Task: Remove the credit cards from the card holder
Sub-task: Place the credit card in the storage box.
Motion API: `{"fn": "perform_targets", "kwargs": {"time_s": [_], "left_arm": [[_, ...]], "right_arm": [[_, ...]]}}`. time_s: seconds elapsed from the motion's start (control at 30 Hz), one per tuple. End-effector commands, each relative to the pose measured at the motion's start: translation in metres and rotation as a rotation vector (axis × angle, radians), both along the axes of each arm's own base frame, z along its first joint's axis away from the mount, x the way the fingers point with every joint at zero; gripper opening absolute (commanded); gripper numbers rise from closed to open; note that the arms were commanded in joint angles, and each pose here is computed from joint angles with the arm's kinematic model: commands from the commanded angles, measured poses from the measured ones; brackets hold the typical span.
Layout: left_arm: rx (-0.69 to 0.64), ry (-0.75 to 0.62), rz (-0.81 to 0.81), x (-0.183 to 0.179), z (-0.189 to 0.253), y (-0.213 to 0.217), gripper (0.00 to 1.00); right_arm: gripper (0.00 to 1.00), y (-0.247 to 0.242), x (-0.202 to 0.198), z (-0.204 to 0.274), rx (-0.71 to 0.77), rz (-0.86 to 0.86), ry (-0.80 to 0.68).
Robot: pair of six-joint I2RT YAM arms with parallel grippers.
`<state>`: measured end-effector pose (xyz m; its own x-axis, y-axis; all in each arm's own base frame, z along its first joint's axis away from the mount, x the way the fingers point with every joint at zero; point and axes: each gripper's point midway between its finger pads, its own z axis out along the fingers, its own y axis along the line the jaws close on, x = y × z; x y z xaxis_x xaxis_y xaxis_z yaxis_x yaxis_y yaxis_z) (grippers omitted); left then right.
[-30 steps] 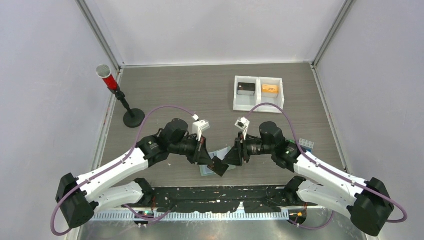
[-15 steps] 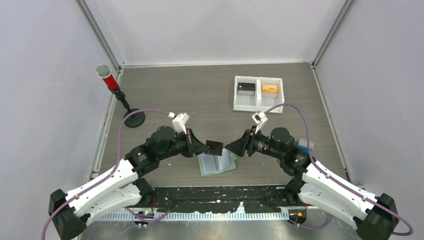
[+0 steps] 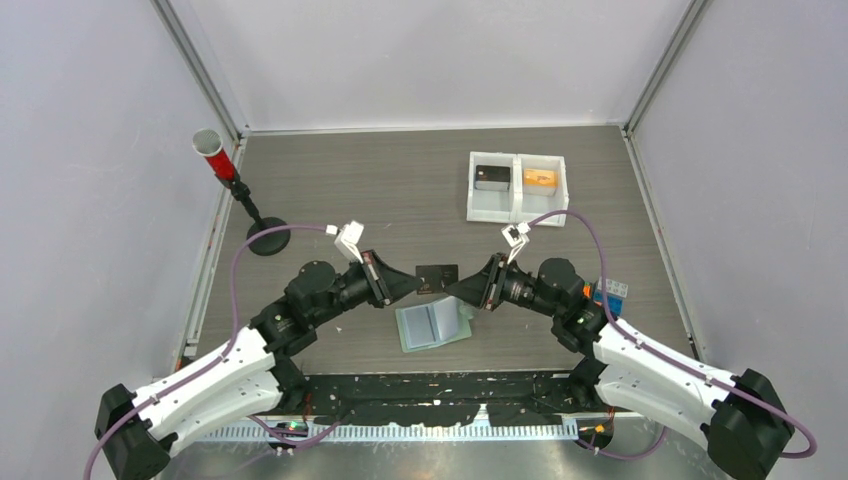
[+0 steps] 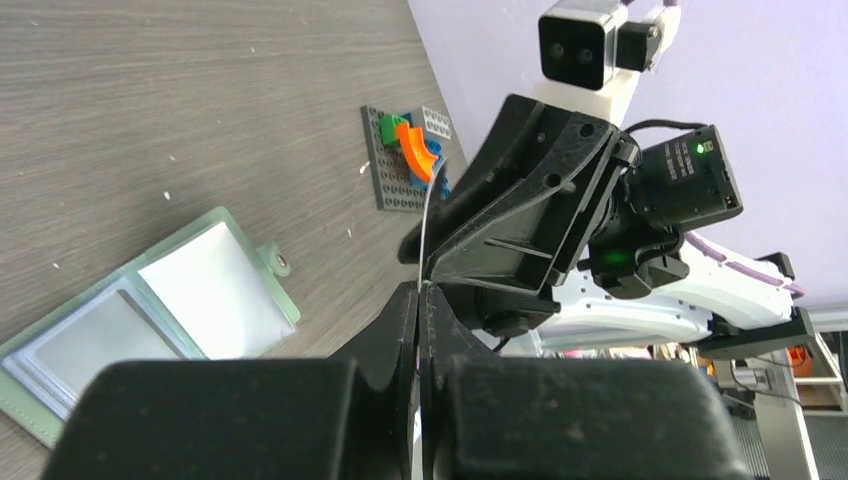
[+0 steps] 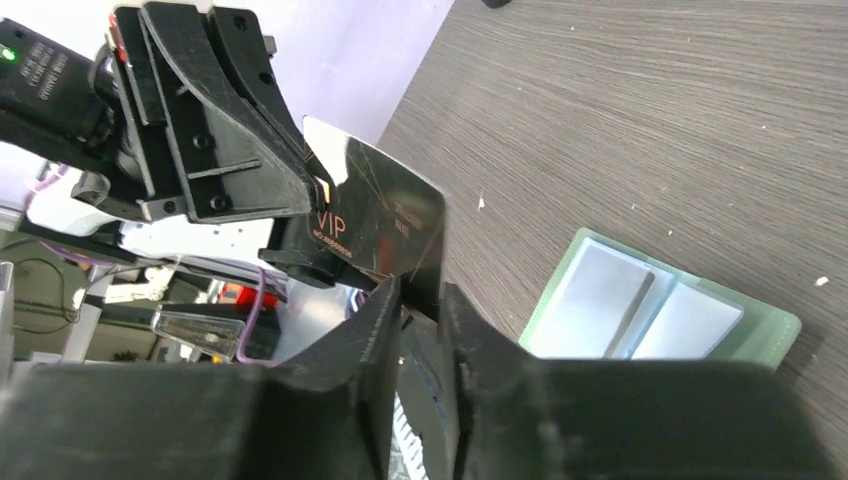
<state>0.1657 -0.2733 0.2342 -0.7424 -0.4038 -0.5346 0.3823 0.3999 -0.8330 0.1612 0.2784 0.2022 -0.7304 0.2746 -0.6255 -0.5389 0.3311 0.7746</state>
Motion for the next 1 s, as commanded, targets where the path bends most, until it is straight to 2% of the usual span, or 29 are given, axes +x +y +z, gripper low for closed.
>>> {"fn": "perform_targets", "kwargs": {"time_s": [0.0,0.03,0.07,0.13,0.23,0.3,0.37,0.4,0.8,0.97], "left_arm": [[-0.067,-0.049,0.043,0.005,0.017,0.005,0.00],[-0.057,-0.049,0.050,0.005,0.015,0.007,0.00],[-0.043,-0.051,0.058,0.006,0.013,0.009,0.02],[-0.008,-0.051,0.073,0.006,0.007,0.014,0.15],[0.075,-0.049,0.096,0.006,-0.006,0.024,0.46],[0.144,-0.055,0.105,0.004,-0.015,0.033,0.61],[0.200,-0.064,0.095,0.000,-0.020,0.040,0.88],[0.236,-0.074,0.110,0.001,-0.023,0.045,0.98],[0.604,-0.197,0.127,-0.016,-0.035,0.116,0.99],[0.681,-0.228,0.098,-0.023,-0.039,0.130,0.99]], "right_arm": [[0.18,0.001,0.001,0.027,0.096,-0.007,-0.061],[0.09,-0.001,0.003,0.029,0.101,-0.017,-0.070],[0.07,-0.002,0.003,0.029,0.102,-0.022,-0.073],[0.05,-0.004,0.004,0.032,0.103,-0.036,-0.080],[0.05,-0.007,0.013,0.033,0.076,-0.062,-0.098],[0.05,-0.010,0.019,0.034,0.047,-0.074,-0.103],[0.05,-0.014,0.028,0.035,0.023,-0.090,-0.107],[0.05,-0.015,0.032,0.039,0.014,-0.096,-0.124],[0.05,-0.050,0.123,0.029,-0.230,-0.205,-0.103],[0.05,-0.075,0.178,0.016,-0.324,-0.295,-0.042]]}}
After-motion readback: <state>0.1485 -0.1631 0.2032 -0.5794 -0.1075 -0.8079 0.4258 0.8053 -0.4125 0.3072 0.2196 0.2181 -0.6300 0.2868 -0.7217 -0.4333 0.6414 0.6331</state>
